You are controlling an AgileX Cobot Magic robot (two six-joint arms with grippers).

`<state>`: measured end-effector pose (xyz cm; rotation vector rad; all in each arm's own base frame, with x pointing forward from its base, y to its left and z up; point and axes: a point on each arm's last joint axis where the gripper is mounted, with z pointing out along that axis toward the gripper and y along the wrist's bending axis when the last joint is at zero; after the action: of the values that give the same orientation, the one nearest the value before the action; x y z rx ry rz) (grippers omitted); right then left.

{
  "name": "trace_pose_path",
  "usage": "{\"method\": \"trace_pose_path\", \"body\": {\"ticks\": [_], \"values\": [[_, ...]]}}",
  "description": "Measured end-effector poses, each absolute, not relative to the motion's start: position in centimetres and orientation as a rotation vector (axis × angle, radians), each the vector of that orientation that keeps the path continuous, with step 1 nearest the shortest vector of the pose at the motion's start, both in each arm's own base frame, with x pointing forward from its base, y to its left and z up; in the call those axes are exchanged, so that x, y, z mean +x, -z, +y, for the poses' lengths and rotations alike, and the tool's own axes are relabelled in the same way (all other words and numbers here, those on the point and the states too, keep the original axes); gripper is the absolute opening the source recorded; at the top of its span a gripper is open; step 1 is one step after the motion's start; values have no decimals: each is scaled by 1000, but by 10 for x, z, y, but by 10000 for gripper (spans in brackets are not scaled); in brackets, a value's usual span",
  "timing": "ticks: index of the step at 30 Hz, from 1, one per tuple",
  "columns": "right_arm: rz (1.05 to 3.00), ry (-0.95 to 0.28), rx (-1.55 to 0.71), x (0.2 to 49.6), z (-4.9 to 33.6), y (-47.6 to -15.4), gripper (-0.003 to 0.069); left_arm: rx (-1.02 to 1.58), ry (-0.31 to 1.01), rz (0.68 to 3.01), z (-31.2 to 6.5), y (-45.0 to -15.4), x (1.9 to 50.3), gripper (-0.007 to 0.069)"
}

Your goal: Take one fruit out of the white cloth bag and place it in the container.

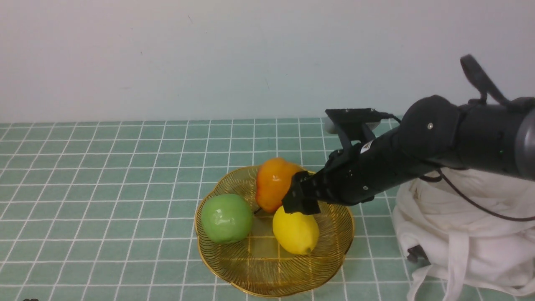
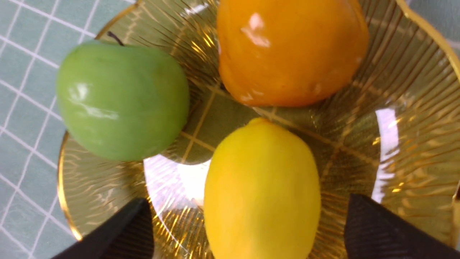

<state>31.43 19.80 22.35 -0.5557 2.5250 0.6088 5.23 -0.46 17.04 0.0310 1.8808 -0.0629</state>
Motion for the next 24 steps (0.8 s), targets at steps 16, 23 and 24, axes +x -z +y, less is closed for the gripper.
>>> {"method": "trace_pose_path", "body": {"ticks": [16, 23, 24], "values": [[1942, -340, -406, 173, 90, -434, -10, 31, 63, 1881, -5, -170, 52, -8], [1684, -291, -212, 85, 28, -413, -13, 31, 63, 1881, -5, -170, 52, -8], [1663, -297, -198, 78, 24, -409, -13, 31, 63, 1881, -5, -170, 52, -8]]}}
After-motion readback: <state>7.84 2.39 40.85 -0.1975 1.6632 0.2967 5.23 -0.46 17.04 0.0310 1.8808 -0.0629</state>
